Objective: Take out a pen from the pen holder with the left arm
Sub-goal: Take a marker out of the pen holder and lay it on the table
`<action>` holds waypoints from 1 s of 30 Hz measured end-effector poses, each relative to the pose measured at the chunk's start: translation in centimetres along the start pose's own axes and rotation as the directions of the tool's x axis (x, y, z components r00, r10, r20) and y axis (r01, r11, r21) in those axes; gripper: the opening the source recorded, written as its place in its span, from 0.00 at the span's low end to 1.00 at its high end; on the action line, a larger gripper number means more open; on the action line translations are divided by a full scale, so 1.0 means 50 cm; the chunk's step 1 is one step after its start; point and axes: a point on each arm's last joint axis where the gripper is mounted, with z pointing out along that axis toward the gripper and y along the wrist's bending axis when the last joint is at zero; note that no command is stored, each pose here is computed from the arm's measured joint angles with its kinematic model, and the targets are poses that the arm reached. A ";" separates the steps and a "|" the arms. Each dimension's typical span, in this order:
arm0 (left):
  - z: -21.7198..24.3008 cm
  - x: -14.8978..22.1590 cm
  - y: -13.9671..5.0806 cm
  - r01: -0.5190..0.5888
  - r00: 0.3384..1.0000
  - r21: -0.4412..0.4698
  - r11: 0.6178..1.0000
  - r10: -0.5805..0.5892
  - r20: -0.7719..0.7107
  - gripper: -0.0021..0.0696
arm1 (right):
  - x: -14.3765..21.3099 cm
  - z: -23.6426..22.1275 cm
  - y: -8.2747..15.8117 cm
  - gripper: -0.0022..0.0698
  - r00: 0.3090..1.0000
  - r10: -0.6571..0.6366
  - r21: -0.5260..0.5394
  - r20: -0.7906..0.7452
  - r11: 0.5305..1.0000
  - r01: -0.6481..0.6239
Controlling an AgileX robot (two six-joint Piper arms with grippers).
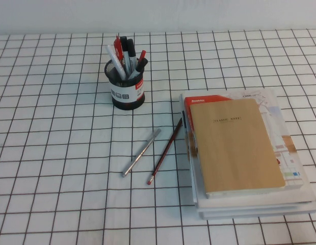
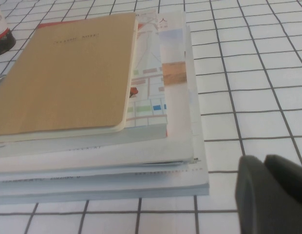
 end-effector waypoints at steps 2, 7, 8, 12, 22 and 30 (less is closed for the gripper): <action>0.000 0.003 0.000 -0.006 1.000 0.000 1.000 0.006 -0.017 0.03 | 0.000 0.000 0.000 0.01 1.000 0.000 0.000 0.000 1.000 0.000; 0.000 0.006 0.001 -0.018 0.999 -0.002 1.000 0.018 -0.035 0.03 | 0.000 0.000 0.000 0.01 1.000 0.000 0.000 0.000 1.000 0.000; 0.000 0.006 0.001 -0.018 0.999 -0.002 1.000 0.018 -0.035 0.03 | 0.000 0.000 0.000 0.01 1.000 0.000 0.000 0.000 1.000 0.000; 0.000 0.007 0.001 -0.022 0.999 -0.003 1.000 0.022 -0.040 0.03 | 0.000 0.000 0.000 0.01 1.000 0.000 0.000 0.000 1.000 0.000; 0.000 0.007 0.001 -0.022 0.999 -0.003 1.000 0.022 -0.040 0.03 | 0.000 0.000 0.000 0.01 1.000 0.000 0.000 0.000 1.000 0.000; 0.000 0.007 0.001 -0.024 0.999 -0.003 1.000 0.024 -0.040 0.03 | 0.000 0.000 0.000 0.01 1.000 0.000 0.000 0.000 1.000 0.000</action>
